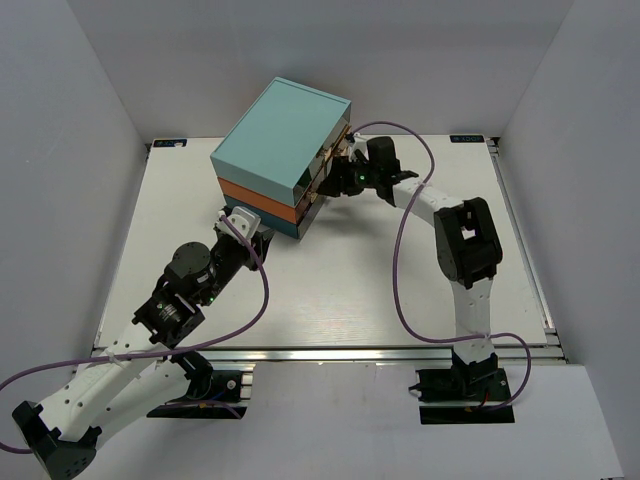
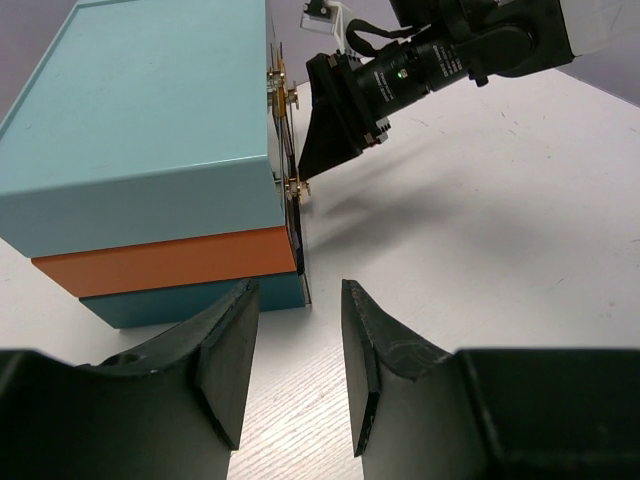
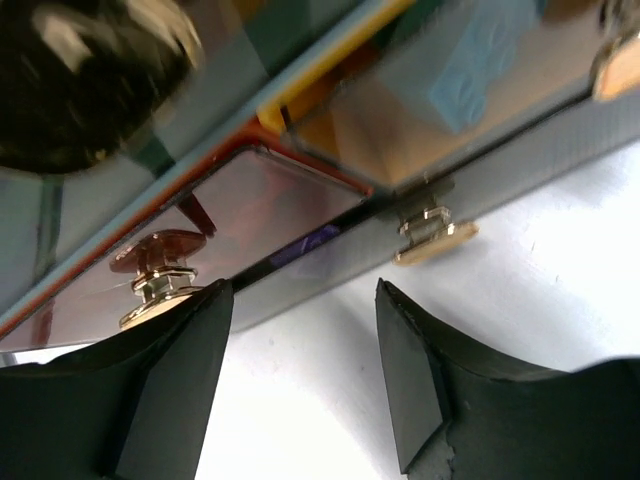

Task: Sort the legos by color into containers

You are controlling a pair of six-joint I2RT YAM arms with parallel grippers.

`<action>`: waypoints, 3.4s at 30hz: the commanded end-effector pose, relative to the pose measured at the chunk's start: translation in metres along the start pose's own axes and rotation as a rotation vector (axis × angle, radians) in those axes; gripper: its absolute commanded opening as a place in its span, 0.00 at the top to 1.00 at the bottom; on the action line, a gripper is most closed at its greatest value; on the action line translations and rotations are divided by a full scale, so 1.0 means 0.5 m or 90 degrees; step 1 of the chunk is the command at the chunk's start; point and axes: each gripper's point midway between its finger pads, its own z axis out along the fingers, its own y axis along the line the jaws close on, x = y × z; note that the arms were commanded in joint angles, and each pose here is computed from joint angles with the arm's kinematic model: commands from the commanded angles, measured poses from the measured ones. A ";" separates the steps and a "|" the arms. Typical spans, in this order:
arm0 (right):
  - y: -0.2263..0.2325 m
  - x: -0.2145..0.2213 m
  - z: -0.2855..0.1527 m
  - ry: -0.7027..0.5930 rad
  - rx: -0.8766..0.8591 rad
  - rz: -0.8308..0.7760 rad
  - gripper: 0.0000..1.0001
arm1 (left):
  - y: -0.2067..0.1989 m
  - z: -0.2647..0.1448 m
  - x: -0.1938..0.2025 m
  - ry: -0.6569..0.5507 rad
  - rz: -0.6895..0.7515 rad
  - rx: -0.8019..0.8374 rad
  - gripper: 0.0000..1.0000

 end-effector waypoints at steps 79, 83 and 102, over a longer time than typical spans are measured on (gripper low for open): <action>-0.136 0.015 -0.113 -0.050 0.214 -0.083 0.28 | 0.008 0.004 0.010 0.006 0.010 -0.013 0.50; -0.140 0.011 -0.085 -0.032 0.211 -0.049 0.29 | 0.013 0.003 0.013 0.009 0.011 -0.022 0.49; -0.209 0.006 0.015 -0.016 0.222 0.004 0.52 | 0.008 0.007 0.013 0.008 0.013 -0.015 0.49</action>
